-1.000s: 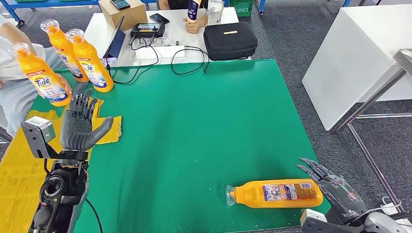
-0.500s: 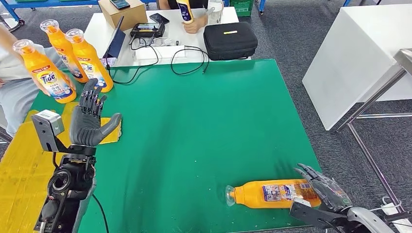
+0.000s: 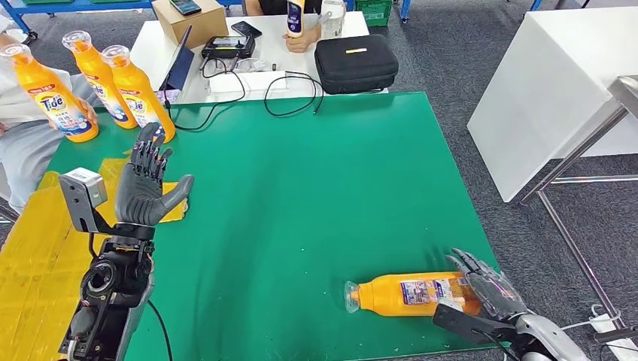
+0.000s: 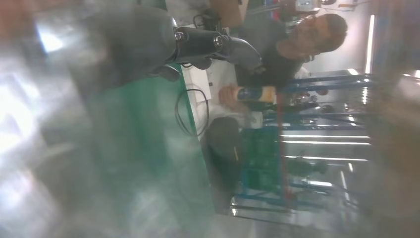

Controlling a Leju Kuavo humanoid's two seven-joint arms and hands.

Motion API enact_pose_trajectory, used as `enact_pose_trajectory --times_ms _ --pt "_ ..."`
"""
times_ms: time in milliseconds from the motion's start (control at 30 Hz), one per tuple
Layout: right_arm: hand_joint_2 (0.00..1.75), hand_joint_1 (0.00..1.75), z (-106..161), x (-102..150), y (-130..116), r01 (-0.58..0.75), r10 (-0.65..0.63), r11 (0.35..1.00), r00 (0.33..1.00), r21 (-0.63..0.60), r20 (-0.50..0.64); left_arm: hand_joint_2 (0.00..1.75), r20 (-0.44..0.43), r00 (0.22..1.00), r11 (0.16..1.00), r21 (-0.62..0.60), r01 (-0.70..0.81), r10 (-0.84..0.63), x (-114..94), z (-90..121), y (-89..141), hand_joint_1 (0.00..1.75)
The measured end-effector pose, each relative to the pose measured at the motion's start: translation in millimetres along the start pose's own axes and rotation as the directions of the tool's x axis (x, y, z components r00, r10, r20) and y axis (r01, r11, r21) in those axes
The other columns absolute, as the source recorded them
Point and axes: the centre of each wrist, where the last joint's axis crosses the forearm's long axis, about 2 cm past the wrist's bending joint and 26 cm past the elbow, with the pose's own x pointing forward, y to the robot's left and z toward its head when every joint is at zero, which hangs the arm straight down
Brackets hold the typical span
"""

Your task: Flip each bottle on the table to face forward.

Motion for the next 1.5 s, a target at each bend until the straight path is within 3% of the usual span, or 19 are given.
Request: enact_pose_trajectory --times_ms 67,133,267,733,1033,1133,1267,1500 --pt "1.75 1.10 -4.9 2.9 2.6 0.007 -0.007 1.000 1.000 -0.005 0.004 1.75 -0.001 1.000 1.000 0.000 -0.003 0.003 -0.3 -1.2 -1.2 0.00" --pt "1.75 1.47 -9.0 5.2 4.4 0.012 -0.012 1.000 1.000 -0.008 0.008 1.75 -0.002 1.000 1.000 0.000 -0.005 0.005 -0.5 -2.0 -2.0 0.00" --pt "1.75 1.71 -16.0 9.4 7.2 0.022 -0.021 0.999 1.000 -0.024 0.018 1.75 -0.007 1.000 1.000 0.001 -0.009 0.009 -1.4 -2.7 -3.4 0.00" --pt "1.75 1.75 -30.7 22.6 14.9 0.059 -0.057 0.995 0.998 -0.086 0.020 1.75 -0.014 1.000 1.000 0.003 -0.018 0.018 -2.4 -2.7 -5.1 0.00" --pt "1.75 1.75 -48.7 46.6 19.3 0.133 -0.141 0.963 0.990 -0.235 -0.018 1.75 -0.035 0.999 1.000 0.014 -0.024 0.025 -4.3 2.5 -7.3 0.00" --pt "1.75 1.75 -56.7 59.4 18.7 0.239 -0.249 0.913 0.968 -0.329 0.014 1.75 -0.038 0.999 0.999 0.014 -0.029 0.030 -3.4 5.2 -7.8 0.00" --pt "1.75 1.75 -68.7 77.1 13.0 0.416 -0.420 0.788 0.902 -0.454 0.098 1.75 -0.042 0.998 0.999 -0.006 -0.048 0.047 -1.3 6.3 -11.2 0.00" --pt "1.75 1.75 -84.5 106.2 4.1 0.565 -0.539 0.635 0.812 -0.526 0.222 1.75 -0.068 0.989 0.987 -0.088 -0.137 0.131 1.2 6.0 -24.3 0.00"
